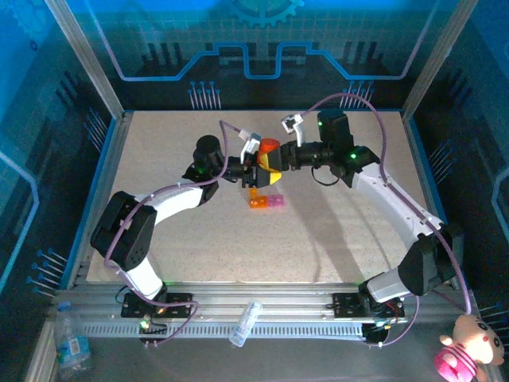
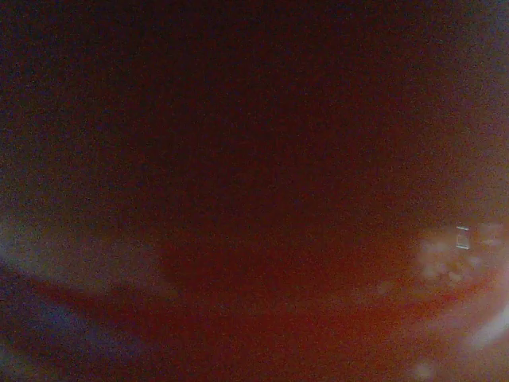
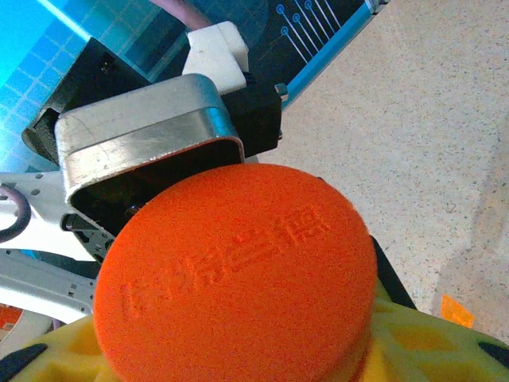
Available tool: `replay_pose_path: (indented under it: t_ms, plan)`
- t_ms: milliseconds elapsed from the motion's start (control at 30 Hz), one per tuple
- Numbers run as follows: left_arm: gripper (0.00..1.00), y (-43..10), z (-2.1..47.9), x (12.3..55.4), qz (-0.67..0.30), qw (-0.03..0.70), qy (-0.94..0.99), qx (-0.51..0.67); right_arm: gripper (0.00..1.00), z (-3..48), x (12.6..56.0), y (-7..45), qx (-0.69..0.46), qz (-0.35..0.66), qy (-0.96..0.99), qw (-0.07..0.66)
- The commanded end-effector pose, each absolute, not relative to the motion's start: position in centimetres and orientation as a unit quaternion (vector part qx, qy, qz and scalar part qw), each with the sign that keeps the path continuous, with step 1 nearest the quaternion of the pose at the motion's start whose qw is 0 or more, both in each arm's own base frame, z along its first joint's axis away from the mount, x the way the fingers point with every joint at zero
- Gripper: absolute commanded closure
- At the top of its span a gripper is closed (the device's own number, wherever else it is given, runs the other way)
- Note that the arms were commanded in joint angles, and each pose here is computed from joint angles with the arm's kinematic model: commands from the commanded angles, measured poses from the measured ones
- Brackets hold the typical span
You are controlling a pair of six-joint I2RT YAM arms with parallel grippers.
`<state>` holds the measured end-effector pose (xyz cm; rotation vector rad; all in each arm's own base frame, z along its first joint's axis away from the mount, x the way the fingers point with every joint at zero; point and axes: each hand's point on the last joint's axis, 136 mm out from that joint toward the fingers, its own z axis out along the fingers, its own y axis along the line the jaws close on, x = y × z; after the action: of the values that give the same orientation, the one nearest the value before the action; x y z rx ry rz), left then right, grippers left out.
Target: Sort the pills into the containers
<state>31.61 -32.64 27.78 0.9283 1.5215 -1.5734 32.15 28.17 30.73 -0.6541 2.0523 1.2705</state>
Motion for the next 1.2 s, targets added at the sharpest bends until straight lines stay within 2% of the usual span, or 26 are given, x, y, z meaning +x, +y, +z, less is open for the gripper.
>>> replay_pose_path:
  t_ms: [0,133,567,867,1033,1167]
  plan:
    - [0.83,-32.7,31.2,31.2,-0.598,0.437,0.544,0.394,0.65,31.7,32.1,27.7,-0.229,0.493,0.773,0.327]
    - [0.72,-32.2,31.8,31.4,-0.602,0.453,0.536,0.381,0.65,32.2,32.4,26.8,-0.21,0.496,0.768,0.347]
    - [0.62,-31.0,33.3,32.1,-0.625,0.471,0.513,0.353,0.66,32.0,33.1,24.6,-0.165,0.501,0.766,0.367]
    - [0.61,-30.7,32.9,32.2,-0.622,0.472,0.518,0.349,0.66,32.0,33.5,23.8,-0.156,0.5,0.765,0.376]
    - [0.71,-30.6,32.8,32.6,-0.61,0.481,0.528,0.343,0.66,32.1,33.2,23.7,-0.162,0.5,0.761,0.38]
    - [0.65,-30.6,32.3,32.7,-0.592,0.481,0.545,0.348,0.67,32.1,33.1,23.5,-0.168,0.491,0.763,0.385]
